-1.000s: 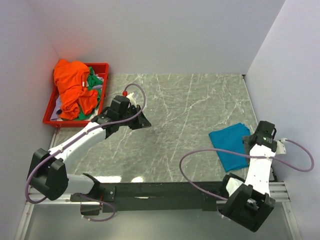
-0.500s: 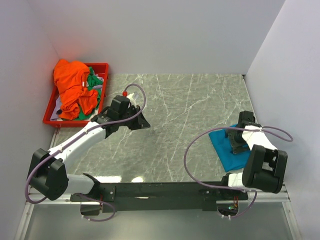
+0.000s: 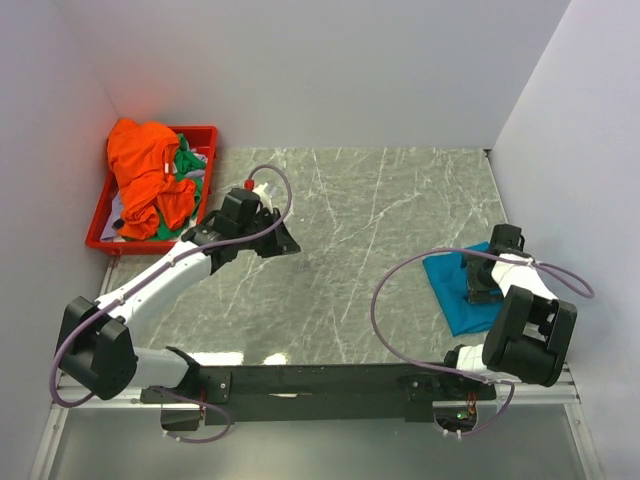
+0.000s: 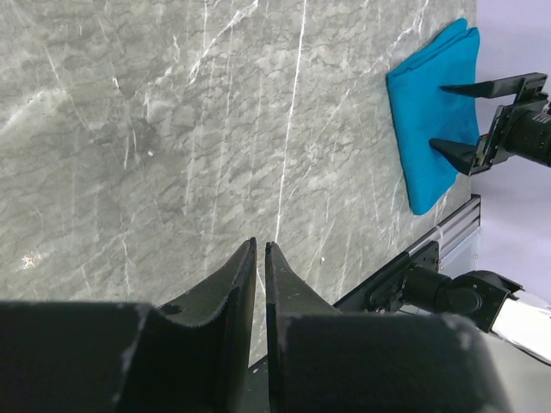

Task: Fold and stack the t-shirts
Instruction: Neatly place the folded tshirt to the corner

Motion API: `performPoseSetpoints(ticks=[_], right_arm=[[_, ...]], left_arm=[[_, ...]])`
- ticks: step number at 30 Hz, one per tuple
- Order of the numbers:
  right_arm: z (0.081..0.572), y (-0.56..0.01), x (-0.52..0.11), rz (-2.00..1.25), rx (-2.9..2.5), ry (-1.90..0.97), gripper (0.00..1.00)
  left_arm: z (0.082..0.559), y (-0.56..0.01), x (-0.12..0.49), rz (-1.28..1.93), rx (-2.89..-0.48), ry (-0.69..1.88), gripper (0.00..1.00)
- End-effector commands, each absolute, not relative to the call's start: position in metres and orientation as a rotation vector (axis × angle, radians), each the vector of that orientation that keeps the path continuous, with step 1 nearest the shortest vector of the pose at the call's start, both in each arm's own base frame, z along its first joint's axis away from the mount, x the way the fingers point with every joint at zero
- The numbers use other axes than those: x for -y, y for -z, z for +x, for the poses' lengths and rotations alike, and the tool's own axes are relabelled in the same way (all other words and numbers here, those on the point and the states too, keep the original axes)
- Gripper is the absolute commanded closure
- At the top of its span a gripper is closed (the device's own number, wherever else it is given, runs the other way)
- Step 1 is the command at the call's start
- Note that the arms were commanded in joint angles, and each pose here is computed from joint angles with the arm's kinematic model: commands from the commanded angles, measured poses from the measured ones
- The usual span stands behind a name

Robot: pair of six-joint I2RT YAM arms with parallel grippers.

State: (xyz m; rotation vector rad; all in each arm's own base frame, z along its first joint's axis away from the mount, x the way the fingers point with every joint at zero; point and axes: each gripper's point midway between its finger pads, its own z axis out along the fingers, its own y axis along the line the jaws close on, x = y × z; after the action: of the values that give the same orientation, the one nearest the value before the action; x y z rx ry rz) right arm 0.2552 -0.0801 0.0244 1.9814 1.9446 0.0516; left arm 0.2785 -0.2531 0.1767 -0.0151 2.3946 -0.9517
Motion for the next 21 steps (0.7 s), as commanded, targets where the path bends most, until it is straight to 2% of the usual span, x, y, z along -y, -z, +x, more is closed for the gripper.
performPoseSetpoints(ticks=[1, 21], right_arm=[[0.252, -0.014, 0.100, 2.025, -1.860, -0.004, 0.13], [0.278, -0.007, 0.092, 2.150, -1.687, -0.292, 0.13]], left_arm=[[0.289, -0.195, 0.259, 0.025, -2.335, 0.959, 0.85], [0.295, -0.196, 0.260, 0.003, -2.333, 0.951, 0.85]])
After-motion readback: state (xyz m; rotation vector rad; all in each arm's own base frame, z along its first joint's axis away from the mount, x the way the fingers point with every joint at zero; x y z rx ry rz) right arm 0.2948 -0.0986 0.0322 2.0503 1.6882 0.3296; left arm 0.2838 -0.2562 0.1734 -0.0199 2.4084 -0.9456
